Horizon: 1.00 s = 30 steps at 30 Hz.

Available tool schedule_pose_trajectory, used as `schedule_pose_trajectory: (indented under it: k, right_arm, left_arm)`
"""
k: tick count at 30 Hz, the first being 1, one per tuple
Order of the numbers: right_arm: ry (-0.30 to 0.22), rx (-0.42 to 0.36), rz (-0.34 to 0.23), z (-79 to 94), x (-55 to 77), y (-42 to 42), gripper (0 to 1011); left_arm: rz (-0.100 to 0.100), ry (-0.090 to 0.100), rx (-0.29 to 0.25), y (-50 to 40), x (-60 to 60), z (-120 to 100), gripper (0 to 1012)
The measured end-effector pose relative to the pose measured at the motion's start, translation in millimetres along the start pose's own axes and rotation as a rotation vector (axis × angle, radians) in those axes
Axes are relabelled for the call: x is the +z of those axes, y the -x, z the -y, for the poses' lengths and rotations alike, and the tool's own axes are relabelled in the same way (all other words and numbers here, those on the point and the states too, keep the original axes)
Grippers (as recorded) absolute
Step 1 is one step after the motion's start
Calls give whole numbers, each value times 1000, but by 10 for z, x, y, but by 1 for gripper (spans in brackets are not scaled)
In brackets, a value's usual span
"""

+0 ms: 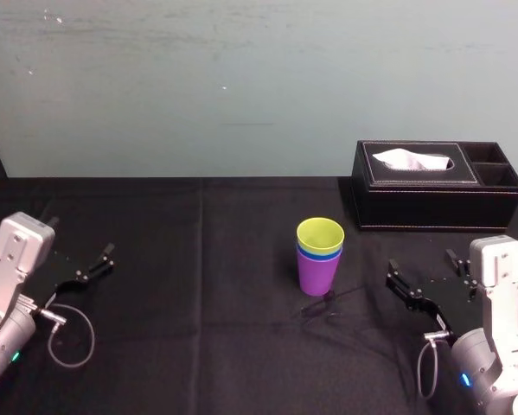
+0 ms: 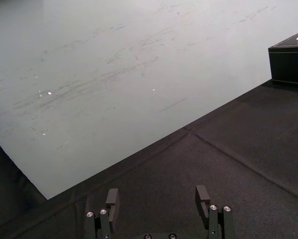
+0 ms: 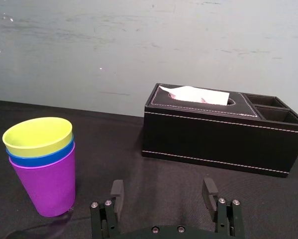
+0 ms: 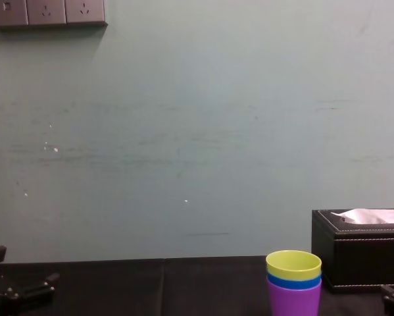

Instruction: Stack the three plastic cups sequentially using one hand.

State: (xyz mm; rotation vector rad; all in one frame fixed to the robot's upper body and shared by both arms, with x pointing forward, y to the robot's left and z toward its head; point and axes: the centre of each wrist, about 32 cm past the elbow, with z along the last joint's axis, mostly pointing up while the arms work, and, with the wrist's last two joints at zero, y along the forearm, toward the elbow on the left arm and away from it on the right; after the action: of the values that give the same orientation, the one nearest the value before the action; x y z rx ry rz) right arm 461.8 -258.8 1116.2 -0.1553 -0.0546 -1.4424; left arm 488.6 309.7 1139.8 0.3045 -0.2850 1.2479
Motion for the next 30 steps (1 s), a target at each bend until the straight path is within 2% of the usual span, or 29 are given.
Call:
schedule_pose_trajectory:
  k: [30]
  right_arm:
    - [0,0,0,0,0,0,1000]
  left_arm:
    - [0,0,0,0,0,0,1000]
